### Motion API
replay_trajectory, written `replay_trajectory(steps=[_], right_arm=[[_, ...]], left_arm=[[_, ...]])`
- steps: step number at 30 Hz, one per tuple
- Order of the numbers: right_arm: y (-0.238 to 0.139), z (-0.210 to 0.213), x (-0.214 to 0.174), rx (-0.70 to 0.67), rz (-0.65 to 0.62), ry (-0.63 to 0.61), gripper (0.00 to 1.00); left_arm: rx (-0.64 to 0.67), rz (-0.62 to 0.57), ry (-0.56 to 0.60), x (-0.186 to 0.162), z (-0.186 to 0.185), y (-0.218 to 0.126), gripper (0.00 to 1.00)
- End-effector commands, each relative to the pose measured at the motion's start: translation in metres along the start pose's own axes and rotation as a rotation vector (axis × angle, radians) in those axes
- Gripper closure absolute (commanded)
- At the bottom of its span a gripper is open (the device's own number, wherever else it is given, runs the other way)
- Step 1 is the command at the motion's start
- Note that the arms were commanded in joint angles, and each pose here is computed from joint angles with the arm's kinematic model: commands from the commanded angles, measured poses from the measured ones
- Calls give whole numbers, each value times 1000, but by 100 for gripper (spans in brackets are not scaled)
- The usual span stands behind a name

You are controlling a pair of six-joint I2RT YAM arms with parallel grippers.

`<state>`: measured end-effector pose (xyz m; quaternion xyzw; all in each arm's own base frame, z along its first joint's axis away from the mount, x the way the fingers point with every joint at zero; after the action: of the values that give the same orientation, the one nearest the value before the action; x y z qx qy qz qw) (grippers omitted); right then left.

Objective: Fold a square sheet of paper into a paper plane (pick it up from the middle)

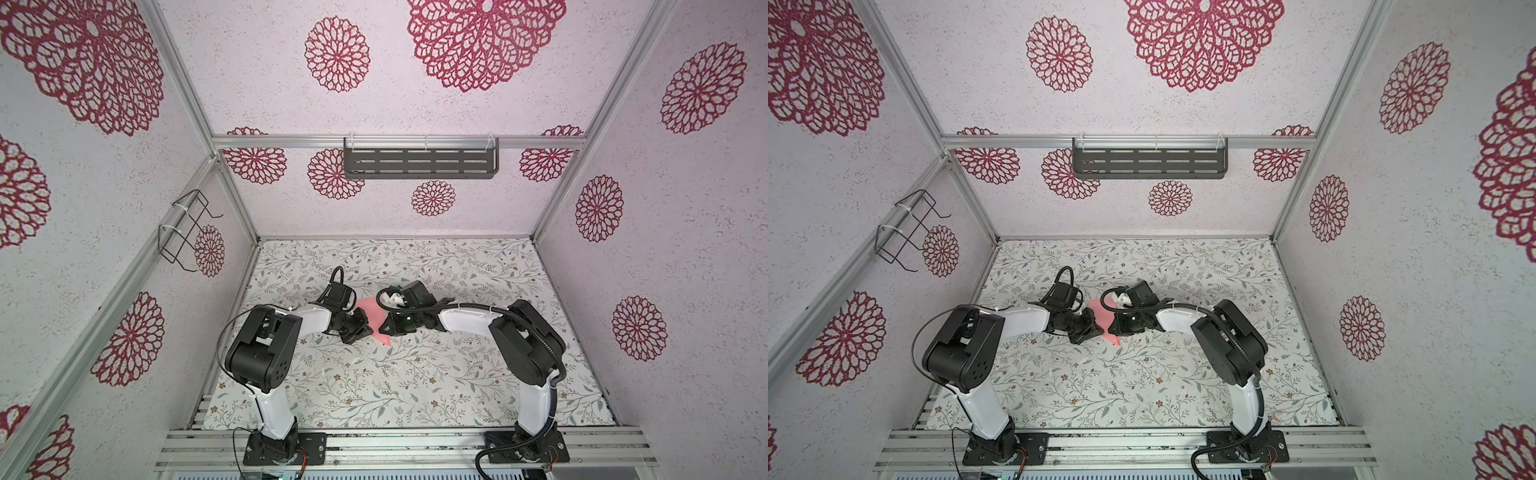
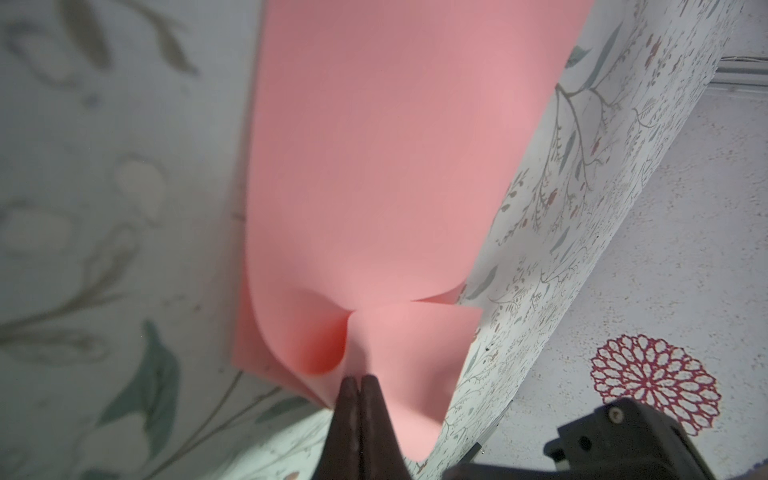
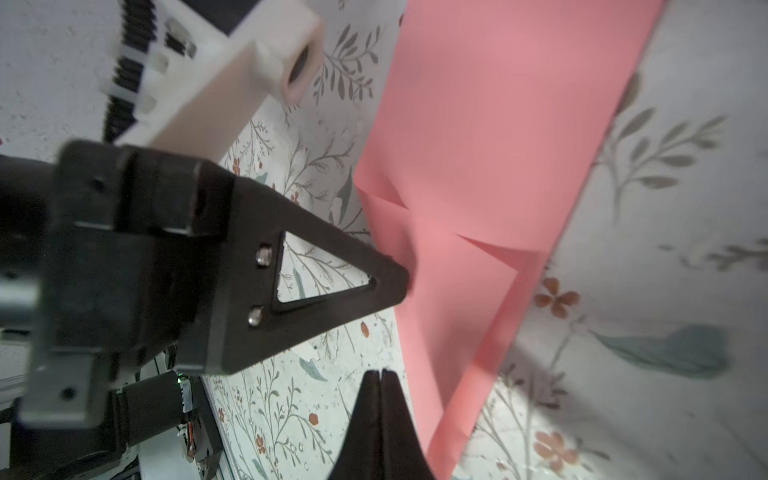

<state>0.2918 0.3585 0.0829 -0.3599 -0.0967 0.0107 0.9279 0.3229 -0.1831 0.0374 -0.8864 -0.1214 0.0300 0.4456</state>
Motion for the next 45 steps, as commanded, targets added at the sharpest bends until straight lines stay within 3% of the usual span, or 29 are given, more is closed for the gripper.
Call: replay_trajectory(steps=[1,28,45], right_arm=[[4,9,3,18,17,-14,95],[15,-30,-5,-144,49,57,96],[-2,-18,-3,-65,34,73,95]], left_arm=[[239,92,-113,-30,59,18,98],[308,137,-131,-37,70,20,100],[313,144,-103,-35,68,18,100]])
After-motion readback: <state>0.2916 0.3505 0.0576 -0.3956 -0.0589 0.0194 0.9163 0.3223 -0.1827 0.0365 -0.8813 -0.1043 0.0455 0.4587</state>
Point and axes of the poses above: each gripper's point midway between its finger pads, its own y axis out along the fingers, its own z axis along the line the jaws close on, x = y × z, the point moved 4 cm from there along -y, back along the fingers, and after that the axes turned 14 degrees about y, right-handed, at the moved point
